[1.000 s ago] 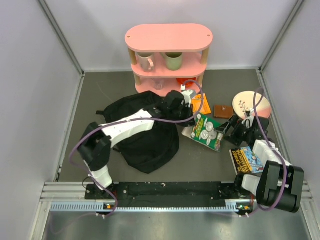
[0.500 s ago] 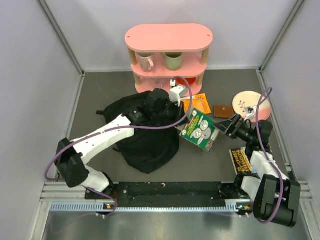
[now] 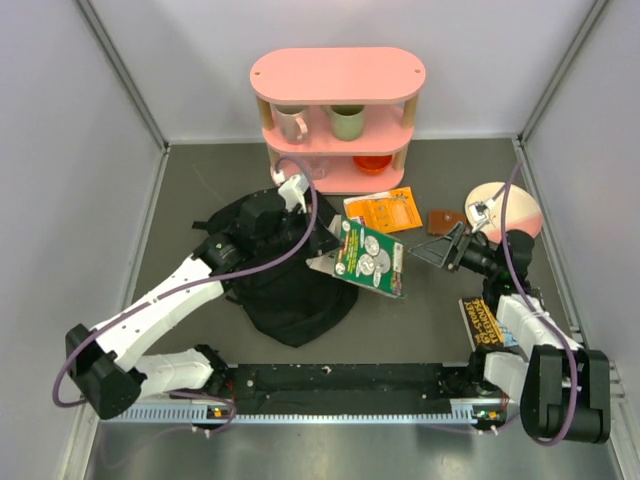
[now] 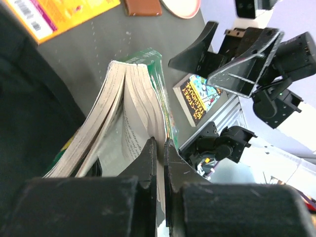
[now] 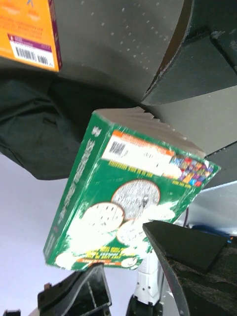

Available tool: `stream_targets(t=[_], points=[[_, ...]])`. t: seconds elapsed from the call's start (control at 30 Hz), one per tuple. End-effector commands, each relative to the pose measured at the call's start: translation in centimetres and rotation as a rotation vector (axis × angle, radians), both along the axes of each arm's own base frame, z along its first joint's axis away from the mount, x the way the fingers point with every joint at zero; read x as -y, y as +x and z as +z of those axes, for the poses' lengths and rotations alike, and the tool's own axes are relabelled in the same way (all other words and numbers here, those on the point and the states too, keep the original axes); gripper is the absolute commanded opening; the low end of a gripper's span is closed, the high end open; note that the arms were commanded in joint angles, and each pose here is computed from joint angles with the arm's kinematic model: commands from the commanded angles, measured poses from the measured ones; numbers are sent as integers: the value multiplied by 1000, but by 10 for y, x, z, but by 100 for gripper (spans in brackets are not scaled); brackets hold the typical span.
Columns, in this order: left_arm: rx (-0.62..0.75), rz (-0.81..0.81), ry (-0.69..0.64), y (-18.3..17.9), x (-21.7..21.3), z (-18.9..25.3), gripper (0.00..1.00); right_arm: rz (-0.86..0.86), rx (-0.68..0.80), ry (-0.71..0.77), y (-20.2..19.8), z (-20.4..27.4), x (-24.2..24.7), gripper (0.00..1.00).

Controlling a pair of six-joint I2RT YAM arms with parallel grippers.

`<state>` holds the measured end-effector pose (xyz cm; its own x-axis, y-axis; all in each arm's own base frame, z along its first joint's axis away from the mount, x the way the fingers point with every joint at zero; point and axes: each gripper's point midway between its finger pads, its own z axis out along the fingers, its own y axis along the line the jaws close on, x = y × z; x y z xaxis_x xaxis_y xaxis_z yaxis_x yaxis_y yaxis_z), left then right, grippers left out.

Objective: Pack the student bag
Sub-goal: Pick up the book from the center of the board.

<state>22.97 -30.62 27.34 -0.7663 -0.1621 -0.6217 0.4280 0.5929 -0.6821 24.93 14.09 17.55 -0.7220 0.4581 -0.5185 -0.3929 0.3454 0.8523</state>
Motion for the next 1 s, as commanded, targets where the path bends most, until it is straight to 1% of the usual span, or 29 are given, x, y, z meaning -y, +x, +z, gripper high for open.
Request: stream_targets(t=[0.0, 0.03, 0.1, 0.17, 0.23, 0.27, 0.33, 0.37, 0.4, 0.47, 0.5, 0.57, 0.63, 0.7, 0.83, 0.87, 0.9, 0.97], points=[[-68, 103, -116, -8, -14, 12, 0, 89, 67, -62, 3, 18, -20, 99], [-103, 134, -118, -4, -21, 3, 0, 91, 78, -73, 5, 19, -22, 99], [-144, 152, -133, 2, -30, -18, 0, 68, 40, -81, 11, 9, -22, 99], [-168, 176, -112, 5, -38, -42, 0, 83, 21, -78, 10, 2, -30, 99], [-156, 205, -93, 14, -49, -52, 0, 96, -24, -66, 10, -10, -35, 99], [-156, 219, -75, 16, -54, -60, 0, 98, -22, -65, 12, -12, -36, 99], [-127, 246, -28, 26, -64, -70, 0, 112, -74, -65, 12, -27, -42, 99], [-119, 250, -11, 29, -66, -73, 0, 117, -58, -61, 14, -28, -44, 99], [-117, 242, 8, 33, -68, -80, 0, 121, -94, -52, 14, -36, -46, 99], [-112, 221, 19, 38, -67, -81, 0, 147, -96, -37, 13, -38, -54, 99], [-130, 213, 52, 40, -68, -92, 0, 152, -103, -24, 16, -39, -56, 99], [-141, 200, 81, 42, -67, -95, 0, 177, -107, -13, 15, -40, -65, 99], [-181, 189, 147, 43, -70, -109, 0, 173, -130, -13, 20, -46, -69, 99], [-198, 184, 184, 44, -73, -121, 5, 182, -147, -16, 22, -52, -73, 99], [-204, 195, 219, 43, -79, -138, 25, 178, -194, -13, 27, -70, -78, 99], [-204, 197, 221, 43, -80, -139, 31, 176, -218, -14, 27, -77, -78, 99], [-200, 194, 227, 42, -81, -140, 47, 175, -231, -14, 26, -81, -79, 99], [-193, 199, 234, 40, -84, -141, 62, 157, -257, -23, 27, -91, -78, 99]])
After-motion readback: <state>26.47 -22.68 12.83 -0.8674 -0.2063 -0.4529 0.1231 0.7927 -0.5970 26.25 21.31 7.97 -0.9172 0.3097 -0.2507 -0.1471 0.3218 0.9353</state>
